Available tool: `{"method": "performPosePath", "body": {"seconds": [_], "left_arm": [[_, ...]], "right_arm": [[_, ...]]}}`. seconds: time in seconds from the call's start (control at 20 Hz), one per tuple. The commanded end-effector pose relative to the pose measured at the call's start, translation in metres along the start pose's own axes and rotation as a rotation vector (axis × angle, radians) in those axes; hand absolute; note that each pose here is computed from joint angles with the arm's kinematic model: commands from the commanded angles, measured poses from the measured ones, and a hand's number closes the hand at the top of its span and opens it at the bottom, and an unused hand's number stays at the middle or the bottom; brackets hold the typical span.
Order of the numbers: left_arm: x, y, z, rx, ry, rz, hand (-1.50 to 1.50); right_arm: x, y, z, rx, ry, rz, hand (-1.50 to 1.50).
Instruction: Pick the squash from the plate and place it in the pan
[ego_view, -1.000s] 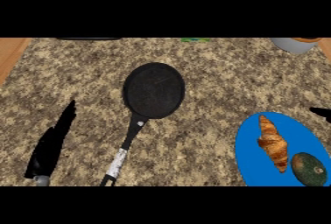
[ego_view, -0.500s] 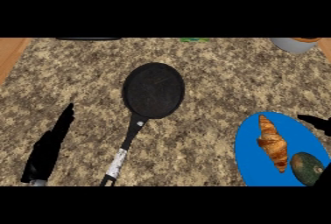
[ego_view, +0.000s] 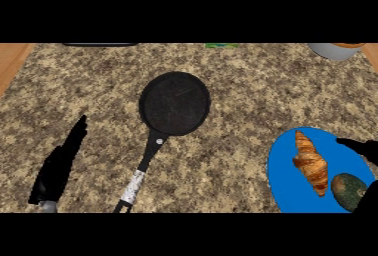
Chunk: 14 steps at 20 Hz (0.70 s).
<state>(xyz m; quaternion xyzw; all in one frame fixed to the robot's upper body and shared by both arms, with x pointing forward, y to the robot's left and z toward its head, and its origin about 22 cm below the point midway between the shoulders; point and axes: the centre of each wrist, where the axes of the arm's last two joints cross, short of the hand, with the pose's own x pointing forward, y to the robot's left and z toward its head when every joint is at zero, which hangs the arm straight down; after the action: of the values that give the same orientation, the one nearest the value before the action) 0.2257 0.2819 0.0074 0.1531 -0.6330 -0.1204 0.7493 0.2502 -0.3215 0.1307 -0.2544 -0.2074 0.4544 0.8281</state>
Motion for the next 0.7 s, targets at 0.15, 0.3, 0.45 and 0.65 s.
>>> {"method": "performPosePath", "body": {"seconds": [0.15, 0.3, 0.45, 0.65], "left_arm": [[-0.015, 0.002, 0.01, 0.011, 0.002, -0.01, 0.0], [0.0, 0.019, 0.019, 0.001, -0.009, -0.012, 0.0], [-0.003, 0.003, 0.004, 0.014, 0.016, 0.012, 0.0], [-0.008, -0.006, 0.011, -0.006, 0.007, 0.003, 0.0]], "right_arm": [[-0.005, 0.007, -0.008, 0.027, 0.097, 0.032, -1.5], [-0.002, 0.021, -0.025, 0.024, 0.093, 0.045, -1.5], [-0.016, 0.017, -0.021, 0.021, 0.117, 0.042, -1.5], [-0.001, 0.043, -0.026, 0.02, 0.07, 0.013, -1.5]]}}
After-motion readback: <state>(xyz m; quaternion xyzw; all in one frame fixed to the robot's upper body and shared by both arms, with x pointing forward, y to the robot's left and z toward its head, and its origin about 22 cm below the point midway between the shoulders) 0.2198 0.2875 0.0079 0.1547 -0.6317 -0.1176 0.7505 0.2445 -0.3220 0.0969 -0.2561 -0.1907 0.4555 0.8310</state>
